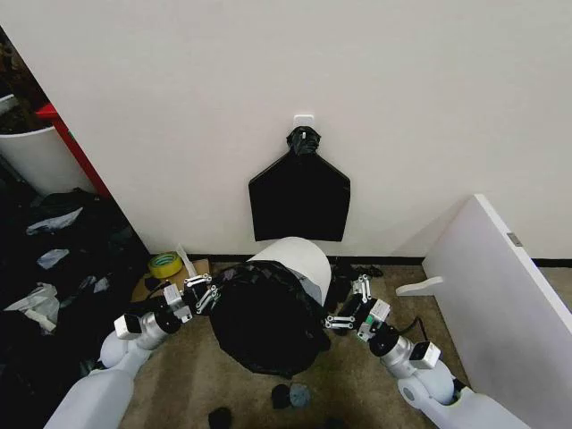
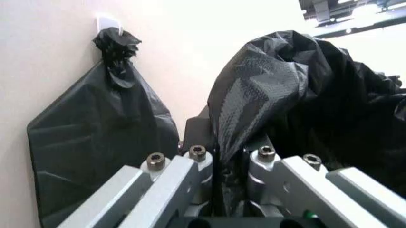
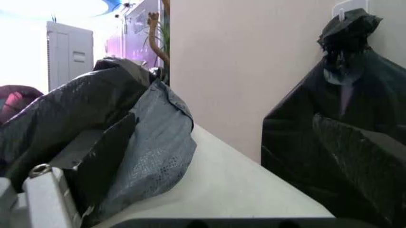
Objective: Place the garbage bag over the trash bin.
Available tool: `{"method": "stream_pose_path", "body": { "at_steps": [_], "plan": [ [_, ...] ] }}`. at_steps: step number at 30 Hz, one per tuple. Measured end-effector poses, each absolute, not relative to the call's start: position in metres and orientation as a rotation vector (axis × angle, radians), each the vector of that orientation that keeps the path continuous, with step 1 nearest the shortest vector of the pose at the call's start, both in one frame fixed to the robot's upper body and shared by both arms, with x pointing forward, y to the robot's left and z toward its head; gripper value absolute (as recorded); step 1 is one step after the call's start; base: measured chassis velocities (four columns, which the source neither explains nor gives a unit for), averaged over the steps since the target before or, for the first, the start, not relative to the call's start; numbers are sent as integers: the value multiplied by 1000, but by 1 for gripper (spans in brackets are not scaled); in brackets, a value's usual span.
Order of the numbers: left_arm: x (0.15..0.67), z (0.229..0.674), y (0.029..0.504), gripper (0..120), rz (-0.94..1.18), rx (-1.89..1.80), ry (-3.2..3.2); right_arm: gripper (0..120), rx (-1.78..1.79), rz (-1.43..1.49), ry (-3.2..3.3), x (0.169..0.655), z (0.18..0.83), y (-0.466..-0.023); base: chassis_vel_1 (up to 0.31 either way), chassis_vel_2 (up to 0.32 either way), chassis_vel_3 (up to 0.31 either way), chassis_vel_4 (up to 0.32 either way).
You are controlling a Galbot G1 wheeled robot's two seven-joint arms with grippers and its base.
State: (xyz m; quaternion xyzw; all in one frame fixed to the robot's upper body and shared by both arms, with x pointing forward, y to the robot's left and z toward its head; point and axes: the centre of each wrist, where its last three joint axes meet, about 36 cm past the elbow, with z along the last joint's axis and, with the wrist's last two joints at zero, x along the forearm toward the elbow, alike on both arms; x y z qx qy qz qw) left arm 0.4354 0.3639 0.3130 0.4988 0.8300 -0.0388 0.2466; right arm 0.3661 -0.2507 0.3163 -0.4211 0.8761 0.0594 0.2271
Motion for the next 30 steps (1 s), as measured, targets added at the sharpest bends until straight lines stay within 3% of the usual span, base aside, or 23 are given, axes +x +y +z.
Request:
{"method": "stream_pose_path", "body": {
  "at_steps": [13, 22, 30],
  "plan": [
    [430, 313, 358, 4, -127, 1398, 2254, 100, -1056, 44, 2458, 385, 315, -249, 0, 0, 0, 0],
    [425, 307, 355, 4, -156, 1386, 2271, 100, -1003, 166, 2396, 389, 321, -230, 0, 0, 0, 0],
    [424, 304, 362, 4, -240, 1288, 2350, 100, -989, 162, 2379, 393, 326, -244, 0, 0, 0, 0]
  ]
}}
